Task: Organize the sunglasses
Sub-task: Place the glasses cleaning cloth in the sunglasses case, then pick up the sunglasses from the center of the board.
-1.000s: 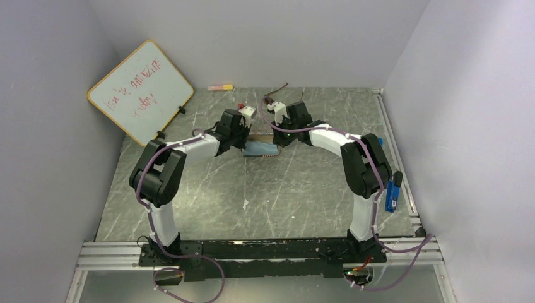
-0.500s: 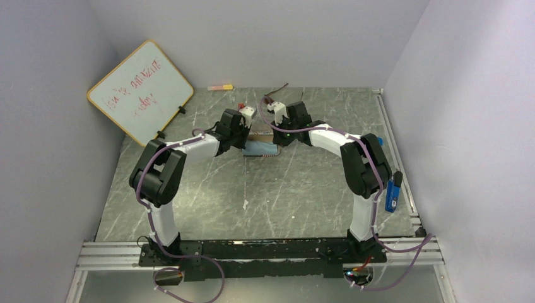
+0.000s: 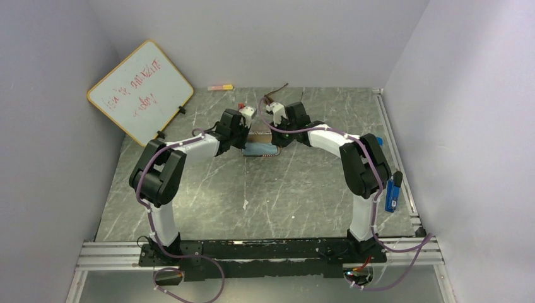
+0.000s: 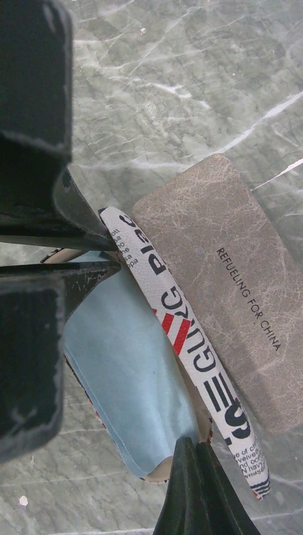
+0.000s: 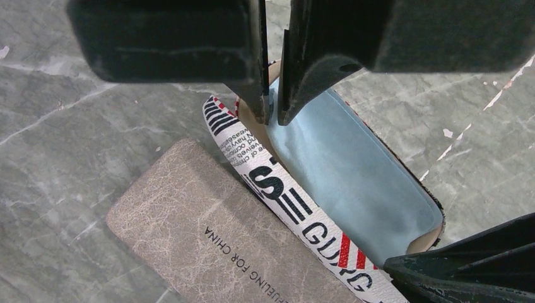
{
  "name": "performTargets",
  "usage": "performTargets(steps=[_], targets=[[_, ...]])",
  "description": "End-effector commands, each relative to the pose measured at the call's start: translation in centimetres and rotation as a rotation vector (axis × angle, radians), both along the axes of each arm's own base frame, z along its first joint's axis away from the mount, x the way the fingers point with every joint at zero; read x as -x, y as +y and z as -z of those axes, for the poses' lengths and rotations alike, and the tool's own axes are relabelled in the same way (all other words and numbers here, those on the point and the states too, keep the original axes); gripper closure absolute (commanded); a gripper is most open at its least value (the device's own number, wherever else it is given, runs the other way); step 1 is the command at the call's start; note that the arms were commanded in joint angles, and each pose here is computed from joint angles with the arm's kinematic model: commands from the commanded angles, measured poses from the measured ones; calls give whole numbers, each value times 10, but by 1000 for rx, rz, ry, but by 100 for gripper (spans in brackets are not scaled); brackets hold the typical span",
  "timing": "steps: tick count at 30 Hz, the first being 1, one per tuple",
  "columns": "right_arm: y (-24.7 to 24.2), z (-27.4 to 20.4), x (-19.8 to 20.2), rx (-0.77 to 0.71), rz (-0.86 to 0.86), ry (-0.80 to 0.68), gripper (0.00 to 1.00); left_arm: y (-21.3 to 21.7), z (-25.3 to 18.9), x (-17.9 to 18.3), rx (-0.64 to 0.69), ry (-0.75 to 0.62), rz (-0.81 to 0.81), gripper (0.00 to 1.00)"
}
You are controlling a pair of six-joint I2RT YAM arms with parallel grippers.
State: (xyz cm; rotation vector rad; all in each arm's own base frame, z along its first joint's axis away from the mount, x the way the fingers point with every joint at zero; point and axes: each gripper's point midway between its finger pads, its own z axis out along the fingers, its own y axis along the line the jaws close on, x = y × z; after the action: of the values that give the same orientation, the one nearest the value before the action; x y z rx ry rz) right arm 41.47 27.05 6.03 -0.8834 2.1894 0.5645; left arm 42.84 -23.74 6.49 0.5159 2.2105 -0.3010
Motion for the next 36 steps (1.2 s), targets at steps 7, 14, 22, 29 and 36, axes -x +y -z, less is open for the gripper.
performTargets(steps=[7, 14, 22, 29, 36], targets=[[5, -22, -8, -11, 1, -63, 77, 1, -34, -5, 26, -71, -5, 80], [-3, -33, -12, 21, 30, -105, 69, 4, -44, -1, 33, -85, -5, 80], [-9, -65, -7, 22, 17, -174, 63, 9, -59, 8, 34, -102, 0, 78], [-5, -102, 4, -11, -43, -204, 50, 18, -74, 23, 26, -111, 7, 61], [-21, -134, -38, 50, 85, -305, 39, 38, -100, 28, -12, -171, -21, 5]])
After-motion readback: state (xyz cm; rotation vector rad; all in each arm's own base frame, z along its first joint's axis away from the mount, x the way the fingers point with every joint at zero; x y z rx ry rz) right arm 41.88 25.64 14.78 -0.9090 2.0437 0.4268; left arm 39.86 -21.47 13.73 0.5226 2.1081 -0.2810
